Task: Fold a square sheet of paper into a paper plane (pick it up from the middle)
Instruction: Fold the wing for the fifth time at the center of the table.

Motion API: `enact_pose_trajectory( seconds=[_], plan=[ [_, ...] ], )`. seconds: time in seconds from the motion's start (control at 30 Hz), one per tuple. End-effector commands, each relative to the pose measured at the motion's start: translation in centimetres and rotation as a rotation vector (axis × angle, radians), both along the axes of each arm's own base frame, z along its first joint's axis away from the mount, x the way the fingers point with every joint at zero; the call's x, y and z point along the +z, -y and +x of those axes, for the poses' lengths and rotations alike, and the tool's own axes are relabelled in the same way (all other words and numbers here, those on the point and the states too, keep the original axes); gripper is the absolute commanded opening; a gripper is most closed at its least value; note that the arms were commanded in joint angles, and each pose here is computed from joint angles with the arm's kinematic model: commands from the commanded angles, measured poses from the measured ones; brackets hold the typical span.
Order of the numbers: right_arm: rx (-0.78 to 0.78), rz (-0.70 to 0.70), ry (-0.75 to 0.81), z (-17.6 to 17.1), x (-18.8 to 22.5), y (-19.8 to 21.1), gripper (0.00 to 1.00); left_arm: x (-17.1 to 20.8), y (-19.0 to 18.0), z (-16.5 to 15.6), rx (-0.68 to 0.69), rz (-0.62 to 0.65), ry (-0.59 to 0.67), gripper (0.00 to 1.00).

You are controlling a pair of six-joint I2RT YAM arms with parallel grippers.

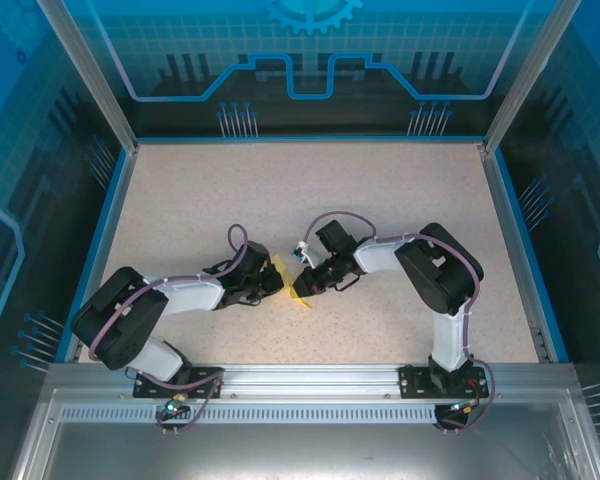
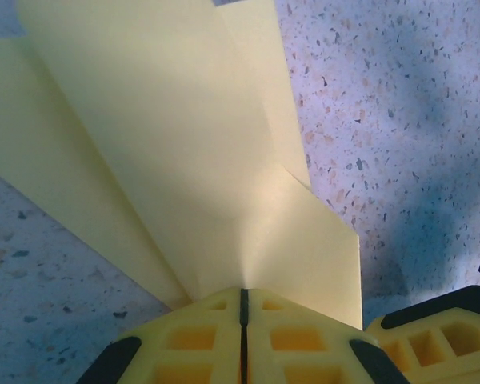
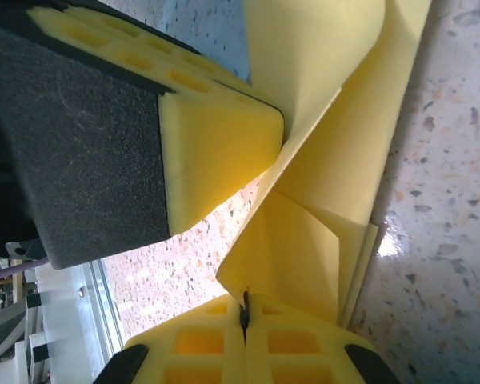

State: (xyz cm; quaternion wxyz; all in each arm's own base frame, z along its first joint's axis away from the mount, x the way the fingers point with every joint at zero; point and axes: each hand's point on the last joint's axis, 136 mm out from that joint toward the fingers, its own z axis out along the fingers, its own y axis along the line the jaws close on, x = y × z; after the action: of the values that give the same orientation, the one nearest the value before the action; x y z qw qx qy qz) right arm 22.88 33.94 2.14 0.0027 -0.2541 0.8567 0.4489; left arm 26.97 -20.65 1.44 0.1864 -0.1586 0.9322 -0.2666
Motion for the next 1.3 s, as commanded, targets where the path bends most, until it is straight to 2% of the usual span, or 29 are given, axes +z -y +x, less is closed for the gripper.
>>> enact_pose_trajectory(
  seconds=[0.0, 0.27, 0.63, 0.8, 1.0, 1.13, 1.27],
  plan=[
    [0.007, -0.004, -0.031, 0.0, 0.0, 0.3, 0.07, -0.4, -0.2, 0.4, -0.003, 0.036, 0.005, 0.08],
    [0.013, -0.007, 0.044, 0.7, 1.5, 0.5, 0.22, -0.8, -1.0, 0.0, 0.026, 0.064, -0.018, 0.07],
    [0.090, -0.099, 0.196, -0.7, 1.0, 0.6, 0.24, -0.3, -0.9, 0.1, 0.041, 0.055, -0.016, 0.08],
    [0.085, -0.185, 0.241, -0.5, -0.3, 1.1, 0.24, -0.5, -1.1, 0.0, 0.049, 0.065, -0.028, 0.08],
    [0.118, -0.185, 0.260, -0.8, -0.6, 0.9, 0.21, -0.3, -1.3, 0.1, 0.057, 0.072, -0.030, 0.08],
    [0.120, -0.199, 0.262, -0.6, -1.0, 1.0, 0.11, 0.9, -0.9, 0.4, 0.041, 0.059, -0.005, 0.09],
    [0.117, -0.129, 0.239, -0.7, 0.0, 0.3, 0.02, 3.7, -0.4, 0.8, 0.012, 0.025, 0.063, 0.12]
  ],
)
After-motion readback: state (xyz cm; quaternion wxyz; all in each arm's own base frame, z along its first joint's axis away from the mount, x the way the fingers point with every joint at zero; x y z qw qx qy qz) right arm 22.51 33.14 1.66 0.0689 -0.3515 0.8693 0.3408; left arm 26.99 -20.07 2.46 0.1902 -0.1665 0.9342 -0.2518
